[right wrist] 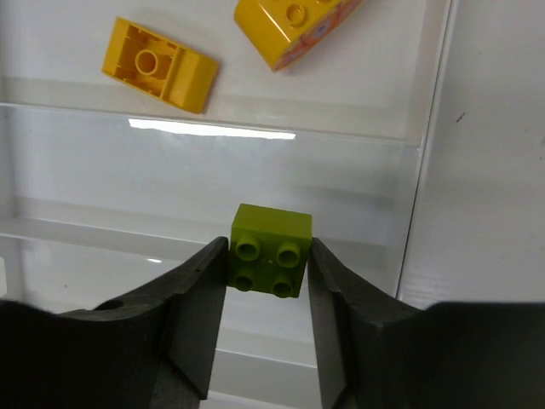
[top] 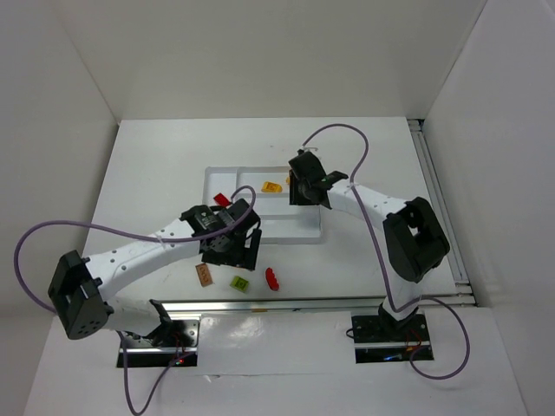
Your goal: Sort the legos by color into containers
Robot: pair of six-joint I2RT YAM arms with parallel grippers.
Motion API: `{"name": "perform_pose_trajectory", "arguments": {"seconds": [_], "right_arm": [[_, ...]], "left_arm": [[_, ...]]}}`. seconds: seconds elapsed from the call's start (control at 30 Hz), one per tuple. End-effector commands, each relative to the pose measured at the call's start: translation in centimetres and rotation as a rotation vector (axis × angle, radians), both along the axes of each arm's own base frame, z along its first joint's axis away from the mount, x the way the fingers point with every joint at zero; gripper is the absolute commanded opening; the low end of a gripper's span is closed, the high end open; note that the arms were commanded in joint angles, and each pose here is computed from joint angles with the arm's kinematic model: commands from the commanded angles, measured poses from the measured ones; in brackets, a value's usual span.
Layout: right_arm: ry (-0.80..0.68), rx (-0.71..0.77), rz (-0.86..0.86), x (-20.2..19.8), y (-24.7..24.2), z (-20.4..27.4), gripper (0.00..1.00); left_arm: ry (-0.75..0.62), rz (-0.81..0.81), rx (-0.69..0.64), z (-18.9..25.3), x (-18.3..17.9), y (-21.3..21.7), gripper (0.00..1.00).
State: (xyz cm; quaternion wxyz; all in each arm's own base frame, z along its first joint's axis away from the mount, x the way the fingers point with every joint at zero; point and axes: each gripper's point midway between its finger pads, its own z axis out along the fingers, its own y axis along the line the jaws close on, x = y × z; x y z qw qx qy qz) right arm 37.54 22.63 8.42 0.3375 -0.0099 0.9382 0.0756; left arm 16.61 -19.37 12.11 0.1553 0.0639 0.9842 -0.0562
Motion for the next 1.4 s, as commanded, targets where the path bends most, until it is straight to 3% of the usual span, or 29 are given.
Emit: {"name": "perform_pose_trajectory", "arguments": {"seconds": [0.0, 0.07, 0.3, 0.53, 0.7, 1.03, 1.27, 1.37], "right_arm": [[-0.098, 0.066, 0.011, 2.7, 1.1, 2.9, 0.51], [-0.096, 0.072, 0.004, 2.7, 1.1, 2.9, 0.61], [-0.125, 0.074, -0.035, 2.0, 0.0, 4.9, 0.7], [-0.189, 0.074, -0.101, -0.4, -3.7, 8.5, 0.71], [-0.147, 0.024, -0.144, -2.0, -6.5, 7.4, 0.73], [-0.146, 0.022, -0.166, -2.9, -7.9, 7.5, 0.74], [-0.149, 0.028, -0.139, -2.8, -7.5, 7.9, 0.75], [-0.158, 0.044, -0.119, -2.8, -7.2, 8.6, 0.75]], "left_arm": [[0.053, 0.006, -0.018, -1.2, -1.5, -0.9, 0.99], [0.062, -0.006, -0.023, -1.6, -1.7, -1.3, 0.99], [0.087, -0.014, 0.009, -3.7, -2.0, -1.4, 1.0], [0.105, -0.045, 0.014, -6.5, -2.2, -2.6, 1.0], [0.116, -0.027, 0.069, -8.4, -2.3, -1.8, 0.92], [0.159, 0.111, 0.129, -7.2, -2.7, -1.0, 0.9], [0.226, 0.252, 0.047, -5.2, -3.5, -2.1, 0.9], [0.262, 0.403, -0.01, -4.7, -2.9, -1.9, 0.88]]}}
